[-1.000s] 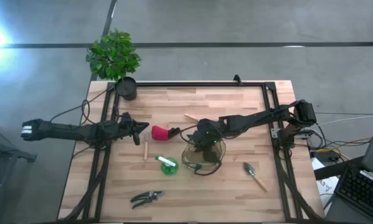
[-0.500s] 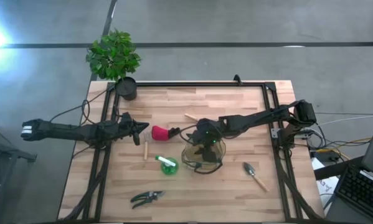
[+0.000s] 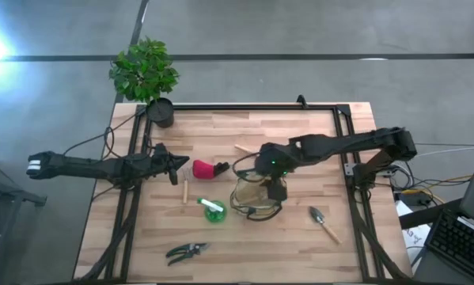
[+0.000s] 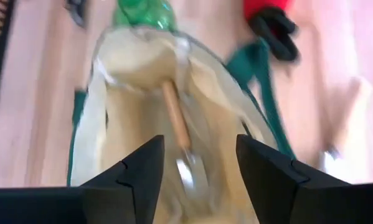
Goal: Pick & Place Garden tools in Gardening bag
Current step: Put the bottom brown trowel into the gardening bag
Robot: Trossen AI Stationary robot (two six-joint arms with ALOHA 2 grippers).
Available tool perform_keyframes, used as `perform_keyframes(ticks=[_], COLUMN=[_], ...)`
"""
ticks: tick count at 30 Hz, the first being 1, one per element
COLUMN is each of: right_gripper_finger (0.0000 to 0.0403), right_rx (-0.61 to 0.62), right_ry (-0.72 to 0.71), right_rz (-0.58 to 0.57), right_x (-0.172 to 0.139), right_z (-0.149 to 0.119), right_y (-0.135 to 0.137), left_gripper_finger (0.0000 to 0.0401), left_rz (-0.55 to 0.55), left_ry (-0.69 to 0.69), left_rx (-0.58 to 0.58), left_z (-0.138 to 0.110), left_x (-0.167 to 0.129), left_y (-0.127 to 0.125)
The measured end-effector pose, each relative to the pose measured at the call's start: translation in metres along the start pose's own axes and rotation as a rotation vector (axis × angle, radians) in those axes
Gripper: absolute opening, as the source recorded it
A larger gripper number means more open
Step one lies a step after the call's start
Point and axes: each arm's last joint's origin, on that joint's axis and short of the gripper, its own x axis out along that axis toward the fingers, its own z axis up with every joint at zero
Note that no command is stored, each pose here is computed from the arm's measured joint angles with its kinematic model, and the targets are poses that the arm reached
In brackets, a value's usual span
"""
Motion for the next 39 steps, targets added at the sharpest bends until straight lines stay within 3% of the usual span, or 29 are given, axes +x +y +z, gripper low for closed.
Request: perform_keyframes(ticks=[7, 14, 26, 39], right_gripper_finger=[0.0164, 0.0153, 0.0153, 0.0168], right_rx=[0.178, 0.382, 0.671, 0.853], right_ry=[0.061, 0.032, 0.217, 0.419], right_rz=[-0.136, -0.156, -0.136, -0.158], right_x=[-0.042, -0.06, -0.036, -0.014], right_z=[-0.03, -0.073, -0.156, -0.211], right_y=[0.017, 0.04, 0.086, 0.104], left_gripper_finger=[0.0014, 0.0014, 0.0014, 0.0014], left_rz=[0.001, 0.003, 0.046, 0.097], left_ry=[0.001, 0.001, -0.019, -0.043], left_rx=[0.001, 0.012, 0.026, 0.042], left_z=[0.0, 0.0, 0.0, 0.001], left_x=[0.0, 0.0, 0.0, 0.0], left_y=[0.0, 0.0, 0.001, 0.003])
